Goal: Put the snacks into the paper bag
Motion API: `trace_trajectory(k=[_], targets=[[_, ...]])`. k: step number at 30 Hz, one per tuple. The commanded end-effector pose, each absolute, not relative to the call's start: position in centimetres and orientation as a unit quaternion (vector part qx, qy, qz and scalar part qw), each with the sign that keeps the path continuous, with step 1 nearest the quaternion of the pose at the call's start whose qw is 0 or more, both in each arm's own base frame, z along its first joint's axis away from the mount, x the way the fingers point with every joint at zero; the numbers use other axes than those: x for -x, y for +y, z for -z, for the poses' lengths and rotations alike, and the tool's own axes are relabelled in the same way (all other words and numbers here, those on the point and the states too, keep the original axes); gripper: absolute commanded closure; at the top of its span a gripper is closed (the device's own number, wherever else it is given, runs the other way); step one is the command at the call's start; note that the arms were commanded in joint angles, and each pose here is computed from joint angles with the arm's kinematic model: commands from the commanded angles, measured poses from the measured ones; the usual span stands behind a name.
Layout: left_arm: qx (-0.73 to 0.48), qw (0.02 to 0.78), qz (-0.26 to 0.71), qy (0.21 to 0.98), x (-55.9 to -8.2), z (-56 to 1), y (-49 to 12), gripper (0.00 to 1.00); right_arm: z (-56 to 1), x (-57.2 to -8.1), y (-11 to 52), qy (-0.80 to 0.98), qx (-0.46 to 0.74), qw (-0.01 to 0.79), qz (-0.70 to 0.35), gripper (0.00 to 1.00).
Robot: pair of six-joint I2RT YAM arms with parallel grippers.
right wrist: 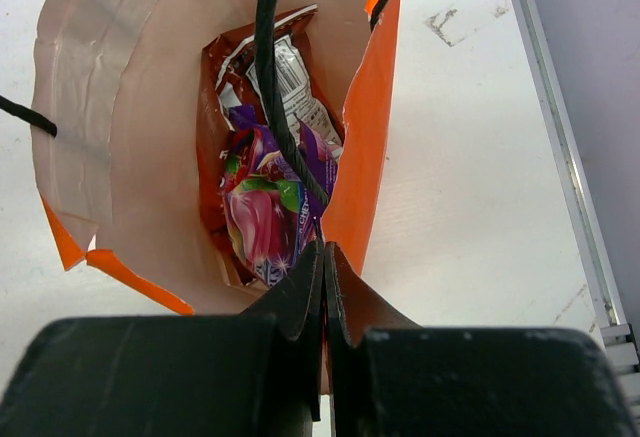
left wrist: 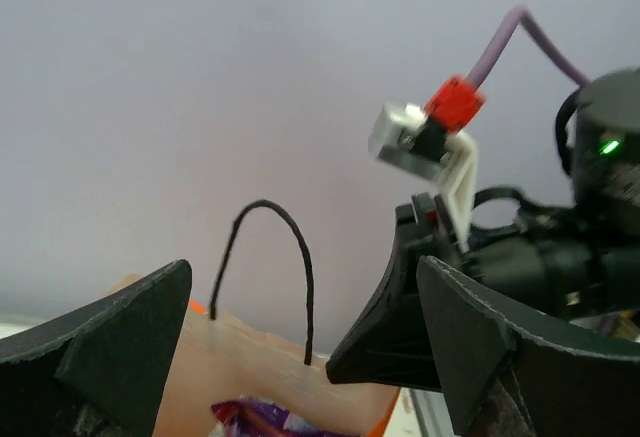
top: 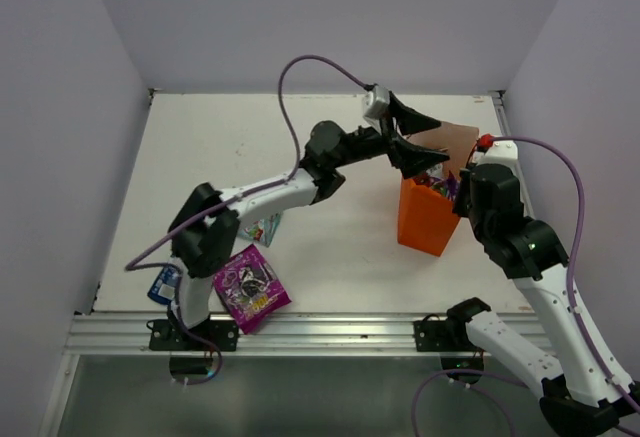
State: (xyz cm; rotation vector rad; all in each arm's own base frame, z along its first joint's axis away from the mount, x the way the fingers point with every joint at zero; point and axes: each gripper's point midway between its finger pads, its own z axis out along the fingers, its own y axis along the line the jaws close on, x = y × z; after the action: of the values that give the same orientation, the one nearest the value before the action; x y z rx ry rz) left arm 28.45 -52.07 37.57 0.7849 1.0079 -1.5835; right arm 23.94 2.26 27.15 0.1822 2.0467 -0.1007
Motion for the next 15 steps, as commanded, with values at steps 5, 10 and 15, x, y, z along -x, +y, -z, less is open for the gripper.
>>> trace_trajectory(k=[5, 10, 15], targets=[[-0.077, 0.786, 0.295, 0.537, -33.1, -46.5, -30.6, 0.01, -27.8, -24.2, 2.5, 0.845, -0.073, 0.528, 0.034, 1.0], [-0.001, 0.677, -0.021, 0.736, -35.4, -31.3, -19.6, 0.0, -27.9, -24.3, 2.6, 0.844, -0.073, 0.531, 0.033, 1.0], [0.04, 0.525, -0.096, 0.845, -34.2, -16.8, -15.9, 0.0, -27.9, -24.2, 2.5, 0.844, -0.074, 0.531, 0.034, 1.0]])
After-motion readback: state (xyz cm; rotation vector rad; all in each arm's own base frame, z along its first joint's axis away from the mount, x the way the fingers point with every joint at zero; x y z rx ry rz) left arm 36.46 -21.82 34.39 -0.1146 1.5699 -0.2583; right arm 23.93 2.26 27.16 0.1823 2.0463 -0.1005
